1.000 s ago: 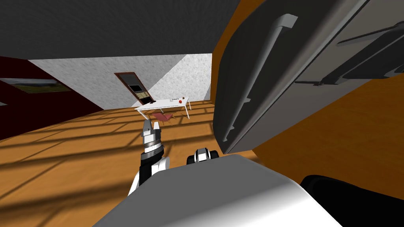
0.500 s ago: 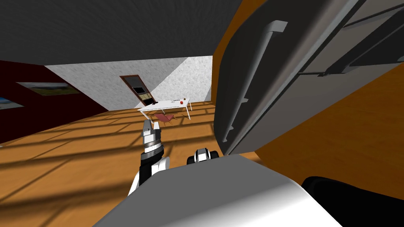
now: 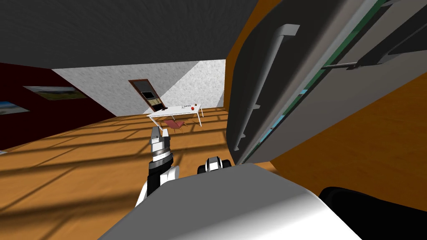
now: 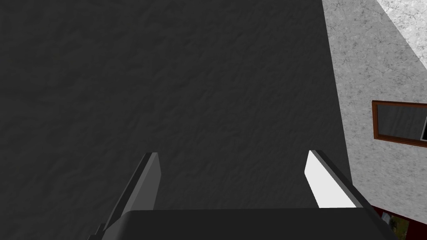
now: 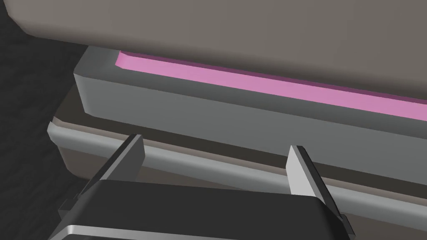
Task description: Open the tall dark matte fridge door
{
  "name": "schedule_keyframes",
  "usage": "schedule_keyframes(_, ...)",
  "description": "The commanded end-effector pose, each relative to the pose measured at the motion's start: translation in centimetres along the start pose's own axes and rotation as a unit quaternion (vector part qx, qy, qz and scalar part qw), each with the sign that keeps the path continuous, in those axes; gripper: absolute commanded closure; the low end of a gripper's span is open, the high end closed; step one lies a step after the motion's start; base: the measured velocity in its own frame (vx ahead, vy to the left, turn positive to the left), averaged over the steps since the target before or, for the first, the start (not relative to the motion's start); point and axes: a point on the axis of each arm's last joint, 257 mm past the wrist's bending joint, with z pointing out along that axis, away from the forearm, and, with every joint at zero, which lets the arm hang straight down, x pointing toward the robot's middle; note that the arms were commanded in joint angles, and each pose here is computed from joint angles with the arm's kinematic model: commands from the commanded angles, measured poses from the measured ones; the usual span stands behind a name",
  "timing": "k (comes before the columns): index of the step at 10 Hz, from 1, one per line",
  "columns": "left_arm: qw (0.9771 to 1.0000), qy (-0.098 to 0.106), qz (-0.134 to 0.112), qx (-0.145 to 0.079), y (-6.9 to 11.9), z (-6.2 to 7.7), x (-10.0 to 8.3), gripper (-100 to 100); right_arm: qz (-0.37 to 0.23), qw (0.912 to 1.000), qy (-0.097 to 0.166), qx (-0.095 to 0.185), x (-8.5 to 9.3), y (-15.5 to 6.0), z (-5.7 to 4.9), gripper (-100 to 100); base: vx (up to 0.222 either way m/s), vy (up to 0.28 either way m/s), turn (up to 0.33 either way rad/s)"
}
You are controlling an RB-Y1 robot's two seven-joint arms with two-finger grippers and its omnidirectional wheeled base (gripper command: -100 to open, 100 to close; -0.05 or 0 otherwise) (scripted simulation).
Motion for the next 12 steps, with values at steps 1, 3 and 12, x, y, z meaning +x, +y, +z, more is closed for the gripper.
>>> schedule_keyframes(1,1.0,0.0,0.0,0.0,0.0,0.0,0.0,0,-0.023,0.9993,-0.006,0.027,-1.2,-2.8,0.1,-100,0.006,0.001,0.039)
schedule_keyframes(3,1.0,0.0,0.0,0.0,0.0,0.0,0.0,0,-0.041,0.9983,-0.011,0.041,-2.1,-4.4,-0.1,-100,0.008,0.005,0.015)
schedule_keyframes(12,1.0,0.0,0.0,0.0,0.0,0.0,0.0,0,-0.045,0.9983,0.029,0.022,1.0,-4.1,-1.0,100,0.049,0.106,-0.064)
